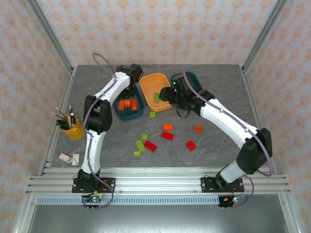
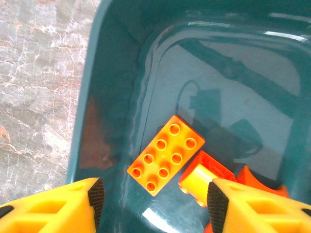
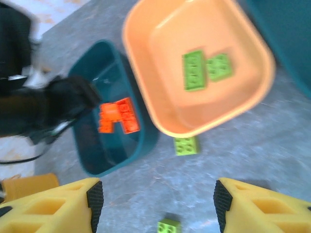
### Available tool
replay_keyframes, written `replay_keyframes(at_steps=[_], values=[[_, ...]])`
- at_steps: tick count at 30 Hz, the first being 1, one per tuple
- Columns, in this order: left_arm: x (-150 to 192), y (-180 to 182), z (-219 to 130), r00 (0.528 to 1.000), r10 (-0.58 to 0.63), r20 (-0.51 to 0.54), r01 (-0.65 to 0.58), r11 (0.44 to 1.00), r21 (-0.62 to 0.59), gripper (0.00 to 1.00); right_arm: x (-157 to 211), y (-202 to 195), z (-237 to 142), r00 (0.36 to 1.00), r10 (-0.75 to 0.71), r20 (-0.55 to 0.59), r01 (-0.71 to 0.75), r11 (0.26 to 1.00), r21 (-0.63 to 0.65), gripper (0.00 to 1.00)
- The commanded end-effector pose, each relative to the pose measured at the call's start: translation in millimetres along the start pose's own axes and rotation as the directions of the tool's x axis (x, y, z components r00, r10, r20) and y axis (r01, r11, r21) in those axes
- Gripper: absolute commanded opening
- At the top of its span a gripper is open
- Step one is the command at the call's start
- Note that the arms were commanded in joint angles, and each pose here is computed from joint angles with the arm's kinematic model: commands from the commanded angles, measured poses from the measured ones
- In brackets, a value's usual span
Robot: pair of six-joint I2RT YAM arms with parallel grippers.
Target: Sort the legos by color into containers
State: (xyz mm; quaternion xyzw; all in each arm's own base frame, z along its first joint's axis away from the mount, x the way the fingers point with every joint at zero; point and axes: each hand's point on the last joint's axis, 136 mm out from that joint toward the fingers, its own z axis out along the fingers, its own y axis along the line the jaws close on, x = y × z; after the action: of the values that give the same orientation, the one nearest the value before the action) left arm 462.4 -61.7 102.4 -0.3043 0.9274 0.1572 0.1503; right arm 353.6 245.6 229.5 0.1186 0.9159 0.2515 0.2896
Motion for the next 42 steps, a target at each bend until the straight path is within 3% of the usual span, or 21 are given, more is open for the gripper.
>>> replay_keyframes(at_steps=[1,4,7,9,13,15,17,22,36,42], values=[[-20,6,-78,0.994,-0.060,0.092,0.044,0.985,0.167,0.65,11,-75,-25,0.992,0.125,0.022,-0.126,0.945,0.301,0.63],[-5,-5,-119,0.990,-0.011,0.142,-0.032,0.953,0.300,0.72,45,-127,-30,0.959,0.281,-0.043,-0.231,0.859,0.457,0.65],[27,-14,-162,0.977,0.078,0.199,-0.158,0.889,0.429,0.80,86,-169,-33,0.887,0.455,-0.082,-0.332,0.750,0.573,0.66],[59,-23,-176,0.963,0.167,0.210,-0.253,0.826,0.504,0.81,112,-187,-32,0.819,0.569,-0.075,-0.418,0.681,0.601,0.69],[136,-33,-196,0.909,0.338,0.242,-0.411,0.634,0.656,0.86,147,-201,-24,0.713,0.699,-0.051,-0.551,0.604,0.576,0.72],[170,-32,-199,0.876,0.403,0.265,-0.463,0.553,0.692,0.95,156,-207,-22,0.692,0.721,-0.045,-0.570,0.584,0.578,0.73],[198,-26,-195,0.851,0.454,0.264,-0.492,0.509,0.707,0.98,167,-215,-20,0.676,0.736,-0.043,-0.576,0.563,0.593,0.73],[224,-11,-184,0.835,0.488,0.254,-0.503,0.492,0.710,0.98,167,-214,-10,0.683,0.728,-0.060,-0.583,0.593,0.556,0.73],[228,-8,-185,0.835,0.483,0.265,-0.503,0.474,0.723,0.98,161,-196,2,0.729,0.670,-0.141,-0.535,0.686,0.493,0.78],[231,-5,-191,0.847,0.459,0.267,-0.480,0.446,0.755,1.00,180,-207,16,0.735,0.643,-0.214,-0.459,0.704,0.542,0.71]])
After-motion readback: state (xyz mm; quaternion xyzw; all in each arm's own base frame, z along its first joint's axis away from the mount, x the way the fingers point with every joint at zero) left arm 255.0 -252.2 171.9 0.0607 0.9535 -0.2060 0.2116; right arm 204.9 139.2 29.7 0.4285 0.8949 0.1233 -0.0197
